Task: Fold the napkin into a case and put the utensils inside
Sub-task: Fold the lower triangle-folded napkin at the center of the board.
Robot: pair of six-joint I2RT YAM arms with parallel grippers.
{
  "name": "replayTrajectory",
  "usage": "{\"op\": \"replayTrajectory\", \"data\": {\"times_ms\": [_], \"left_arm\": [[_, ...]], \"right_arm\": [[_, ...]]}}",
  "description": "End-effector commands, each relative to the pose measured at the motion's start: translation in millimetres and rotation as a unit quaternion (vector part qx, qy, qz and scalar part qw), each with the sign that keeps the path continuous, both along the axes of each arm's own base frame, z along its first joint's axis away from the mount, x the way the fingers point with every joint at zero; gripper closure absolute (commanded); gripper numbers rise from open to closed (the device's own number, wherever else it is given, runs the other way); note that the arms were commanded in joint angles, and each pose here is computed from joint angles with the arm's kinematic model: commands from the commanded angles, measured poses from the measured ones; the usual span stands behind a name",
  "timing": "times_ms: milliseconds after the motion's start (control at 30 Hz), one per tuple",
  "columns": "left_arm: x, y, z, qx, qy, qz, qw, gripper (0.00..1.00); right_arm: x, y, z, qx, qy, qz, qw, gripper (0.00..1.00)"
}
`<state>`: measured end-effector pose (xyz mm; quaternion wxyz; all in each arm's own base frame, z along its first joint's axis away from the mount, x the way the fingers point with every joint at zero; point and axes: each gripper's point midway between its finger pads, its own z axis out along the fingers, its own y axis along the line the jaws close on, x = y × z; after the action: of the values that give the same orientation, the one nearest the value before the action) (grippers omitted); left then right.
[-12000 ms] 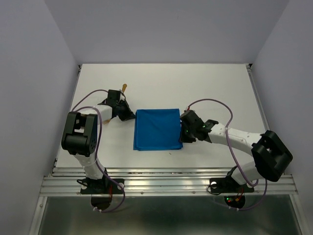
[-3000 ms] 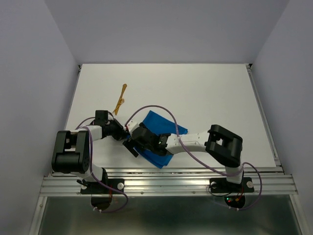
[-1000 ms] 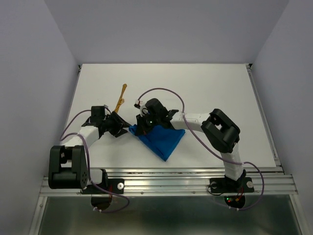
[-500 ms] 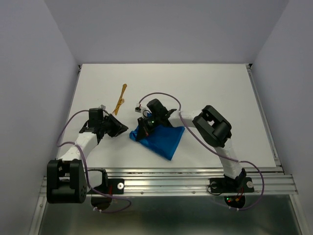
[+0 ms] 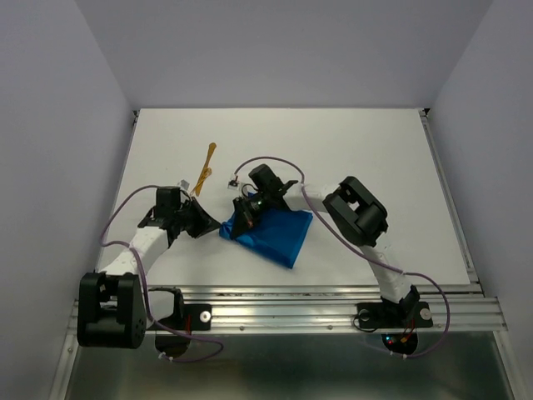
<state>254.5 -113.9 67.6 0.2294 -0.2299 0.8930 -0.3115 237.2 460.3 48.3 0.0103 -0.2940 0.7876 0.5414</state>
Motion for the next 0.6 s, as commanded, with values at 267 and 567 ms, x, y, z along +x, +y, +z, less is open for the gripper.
{"op": "replayTrajectory", "data": {"times_ms": [267,567], "left_arm": [[5.1,-23.4,-4.3,0.009,0.015,-0.065,0.998,1.00],[14.4,-22.4,0.3,0.017,0.004,-0.061,0.998,1.00]], "right_arm": [[4.5,-1.6,4.8,0.011,0.015,0.016,1.000,0.99],[3.9,-1.8,2.8,0.009,0.021,0.016,1.000,0.98]]}}
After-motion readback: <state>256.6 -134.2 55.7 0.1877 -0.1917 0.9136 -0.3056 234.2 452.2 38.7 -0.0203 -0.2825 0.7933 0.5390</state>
